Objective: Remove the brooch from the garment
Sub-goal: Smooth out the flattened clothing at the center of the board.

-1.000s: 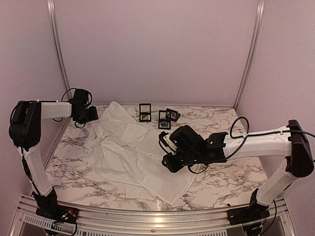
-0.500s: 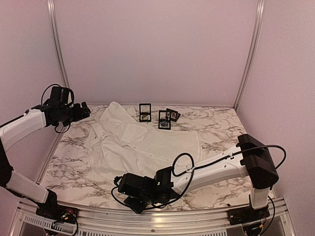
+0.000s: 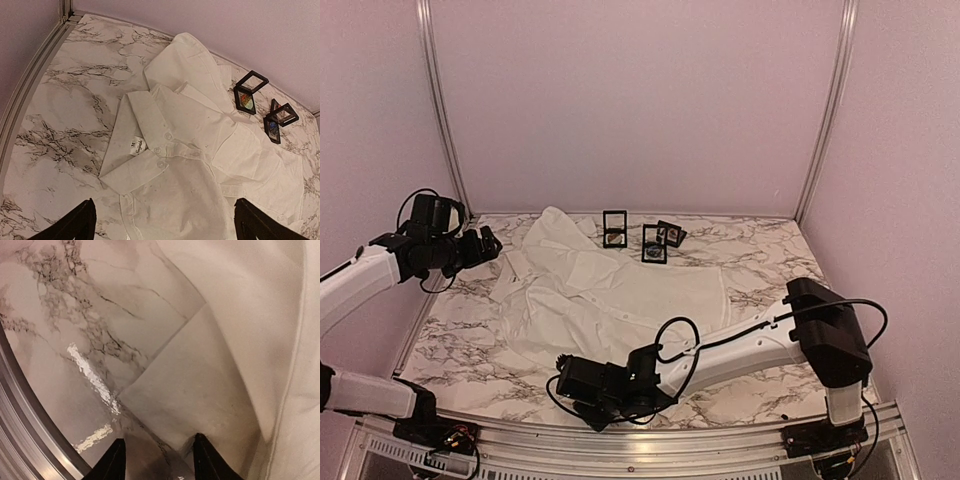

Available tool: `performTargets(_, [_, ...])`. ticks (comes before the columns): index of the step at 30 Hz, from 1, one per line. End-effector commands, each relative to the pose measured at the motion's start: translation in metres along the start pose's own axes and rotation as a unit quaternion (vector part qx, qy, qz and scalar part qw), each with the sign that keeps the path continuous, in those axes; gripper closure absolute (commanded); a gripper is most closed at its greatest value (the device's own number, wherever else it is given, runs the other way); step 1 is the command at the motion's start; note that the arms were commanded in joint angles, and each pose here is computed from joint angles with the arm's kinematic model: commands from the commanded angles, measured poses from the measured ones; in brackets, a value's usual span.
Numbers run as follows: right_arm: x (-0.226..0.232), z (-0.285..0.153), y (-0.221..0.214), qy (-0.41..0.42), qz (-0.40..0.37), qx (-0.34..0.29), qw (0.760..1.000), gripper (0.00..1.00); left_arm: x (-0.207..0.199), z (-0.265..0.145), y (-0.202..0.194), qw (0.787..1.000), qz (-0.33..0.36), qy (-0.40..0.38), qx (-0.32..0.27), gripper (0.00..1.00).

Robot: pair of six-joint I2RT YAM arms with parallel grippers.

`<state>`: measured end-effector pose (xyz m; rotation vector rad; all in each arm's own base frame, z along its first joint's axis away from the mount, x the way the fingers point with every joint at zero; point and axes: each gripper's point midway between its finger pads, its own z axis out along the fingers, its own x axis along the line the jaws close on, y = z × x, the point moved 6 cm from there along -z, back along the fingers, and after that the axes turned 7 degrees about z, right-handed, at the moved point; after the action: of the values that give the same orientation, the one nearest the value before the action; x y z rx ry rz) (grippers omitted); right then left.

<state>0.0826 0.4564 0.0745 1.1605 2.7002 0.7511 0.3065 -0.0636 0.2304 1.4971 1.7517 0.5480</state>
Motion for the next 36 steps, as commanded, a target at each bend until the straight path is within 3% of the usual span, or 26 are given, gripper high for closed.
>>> performTargets(1, [-0.013, 0.020, -0.007, -0.040, 0.018, 0.005, 0.999, 0.66, -0.004, -0.004, -0.007, 1.000, 0.001, -0.019, 0.010, 0.01])
performTargets(7, [-0.013, 0.012, 0.007, -0.063, 0.018, -0.013, 0.998, 1.00, -0.005, -0.007, -0.009, 1.000, 0.001, -0.025, 0.009, 0.01])
performTargets(21, [0.017, -0.066, 0.058, 0.002, 0.020, -0.059, 0.998, 1.00, -0.003, -0.016, -0.017, 1.000, 0.001, -0.030, 0.008, 0.01])
performTargets(27, [0.034, -0.143, 0.091, 0.079, 0.028, -0.112, 0.990, 1.00, -0.003, -0.014, -0.015, 1.000, 0.004, -0.025, 0.011, 0.01])
performTargets(36, [0.054, -0.277, 0.149, 0.219, 0.022, -0.207, 0.953, 1.00, 0.000, -0.003, -0.017, 1.000, 0.007, -0.009, 0.025, 0.01])
